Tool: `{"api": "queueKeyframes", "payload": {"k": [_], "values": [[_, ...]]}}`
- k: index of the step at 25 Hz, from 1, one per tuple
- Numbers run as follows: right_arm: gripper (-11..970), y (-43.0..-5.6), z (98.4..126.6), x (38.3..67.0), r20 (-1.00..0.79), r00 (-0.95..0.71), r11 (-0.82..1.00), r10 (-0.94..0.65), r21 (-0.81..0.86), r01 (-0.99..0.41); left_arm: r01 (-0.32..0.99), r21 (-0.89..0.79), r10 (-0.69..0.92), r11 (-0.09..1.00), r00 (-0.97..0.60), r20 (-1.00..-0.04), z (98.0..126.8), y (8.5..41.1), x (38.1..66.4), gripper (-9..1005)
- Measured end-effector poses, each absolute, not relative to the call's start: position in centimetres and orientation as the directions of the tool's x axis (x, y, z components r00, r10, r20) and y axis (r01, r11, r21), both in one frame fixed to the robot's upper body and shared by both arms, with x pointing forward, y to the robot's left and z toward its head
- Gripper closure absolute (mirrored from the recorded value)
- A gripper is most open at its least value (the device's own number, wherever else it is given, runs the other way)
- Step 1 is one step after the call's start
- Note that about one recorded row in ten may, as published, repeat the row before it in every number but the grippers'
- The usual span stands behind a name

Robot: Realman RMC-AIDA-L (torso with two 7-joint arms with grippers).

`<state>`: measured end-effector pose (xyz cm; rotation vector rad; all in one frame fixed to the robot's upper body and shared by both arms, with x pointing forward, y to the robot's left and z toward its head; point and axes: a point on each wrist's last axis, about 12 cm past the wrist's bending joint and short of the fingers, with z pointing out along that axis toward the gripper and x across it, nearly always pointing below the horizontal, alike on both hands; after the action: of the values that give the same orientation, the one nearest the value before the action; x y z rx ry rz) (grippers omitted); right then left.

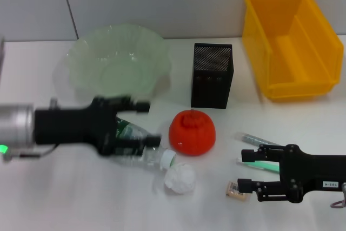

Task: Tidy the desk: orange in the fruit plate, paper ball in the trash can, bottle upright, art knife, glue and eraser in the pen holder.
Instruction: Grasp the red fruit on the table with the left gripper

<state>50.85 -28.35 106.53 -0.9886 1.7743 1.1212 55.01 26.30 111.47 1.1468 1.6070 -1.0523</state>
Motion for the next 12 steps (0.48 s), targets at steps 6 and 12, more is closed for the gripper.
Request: {"api": "queueKeyframes", "payload": {"k": [6, 12], "values": [[196, -28.5, 106.4, 50.7, -0.9, -0.393, 0.311, -0.189, 0.325, -0.893, 0.972, -0.034, 0.33, 0.231, -0.111, -0.937, 113.4, 23.7, 59.0, 204], [196, -28.5, 106.3, 50.7, -0.894, -0.408, 0.32, -0.186, 0.337, -0.885, 0.968, -0.015, 0.491, 0.251, -0.14, -0.86, 113.5, 19.8, 61.7, 215]]}}
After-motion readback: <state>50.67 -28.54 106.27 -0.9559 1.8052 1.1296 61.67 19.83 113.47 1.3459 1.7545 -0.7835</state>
